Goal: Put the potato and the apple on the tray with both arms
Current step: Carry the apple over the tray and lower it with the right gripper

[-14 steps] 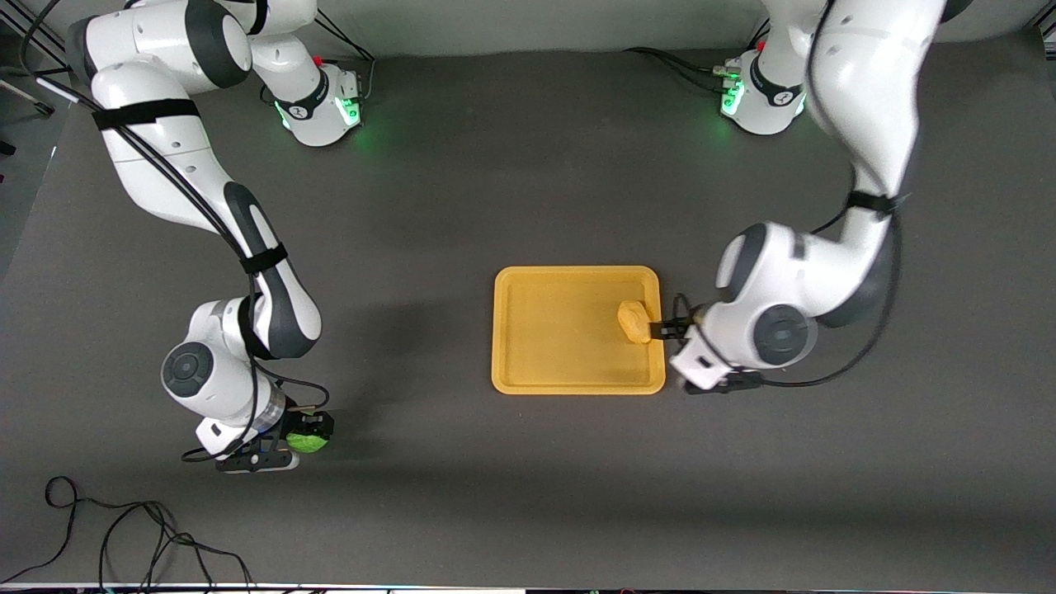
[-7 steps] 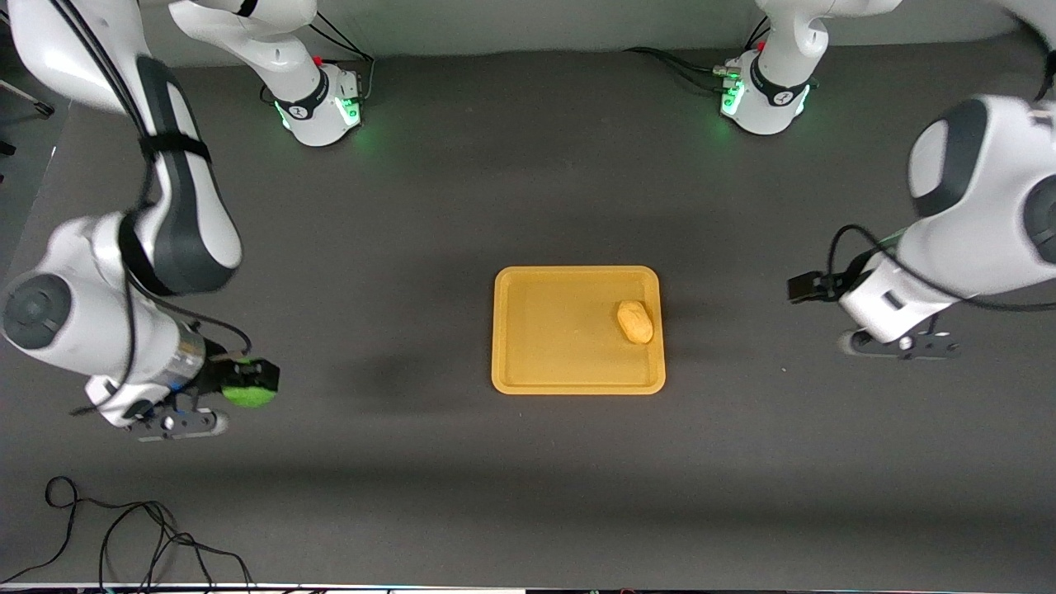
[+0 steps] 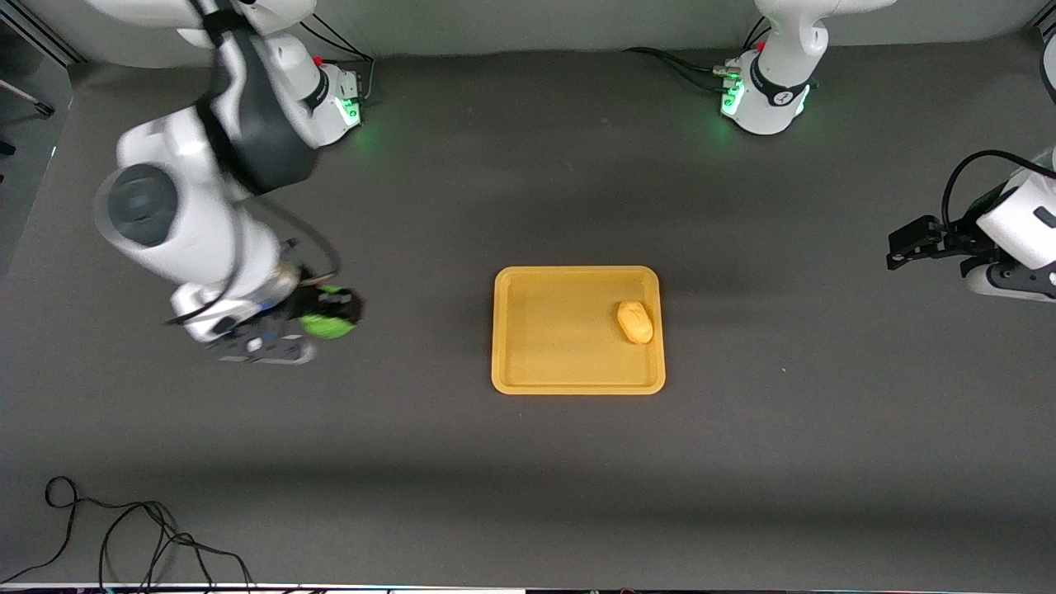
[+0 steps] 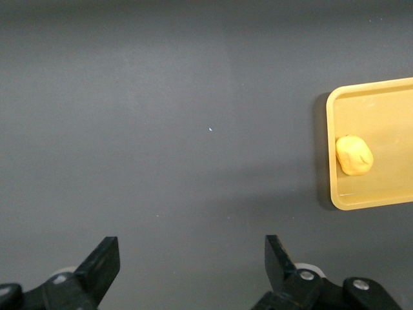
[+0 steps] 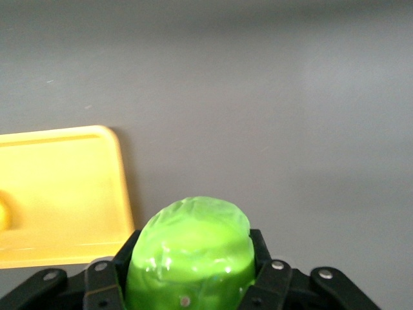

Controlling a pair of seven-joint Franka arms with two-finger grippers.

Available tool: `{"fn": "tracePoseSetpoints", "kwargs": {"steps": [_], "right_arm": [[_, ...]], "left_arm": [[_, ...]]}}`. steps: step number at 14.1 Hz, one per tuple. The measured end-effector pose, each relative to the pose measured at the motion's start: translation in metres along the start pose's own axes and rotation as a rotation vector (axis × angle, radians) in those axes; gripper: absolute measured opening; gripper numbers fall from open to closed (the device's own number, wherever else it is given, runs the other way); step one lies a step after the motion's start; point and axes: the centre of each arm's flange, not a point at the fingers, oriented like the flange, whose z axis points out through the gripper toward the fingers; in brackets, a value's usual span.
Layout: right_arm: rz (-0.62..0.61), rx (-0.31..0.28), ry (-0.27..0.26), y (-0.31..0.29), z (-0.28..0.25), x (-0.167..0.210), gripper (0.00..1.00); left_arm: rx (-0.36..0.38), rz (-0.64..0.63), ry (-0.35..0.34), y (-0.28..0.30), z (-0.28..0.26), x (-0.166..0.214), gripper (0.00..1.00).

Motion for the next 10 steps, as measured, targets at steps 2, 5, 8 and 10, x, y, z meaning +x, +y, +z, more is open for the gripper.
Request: {"fn": "tracePoseSetpoints", "kwargs": {"steps": [2,5,8,10], "right_arm": [[0.075,0.006,0.01,-0.074,0.008,-0.049,0.69],[0.16,0.021,0.022,-0.166,0.031,-0.097,0.69],[0.146,0.037,0.034,-0.223,0.081,-0.111,0.69],[0.11,0.036,0.061,-0.246,0.131,-0.116,0.69]], "left_arm": [[0.003,0.005,0.024,0.003,-0.007,0.002,1.0],[0.002,0.015,0.021,0.005,-0.014,0.001,1.0],[0.0,0.035,0.001,0.007,-0.013,-0.001,1.0],[0.0,0.038,-0.003,0.007,-0.012,-0.001,1.0]]}}
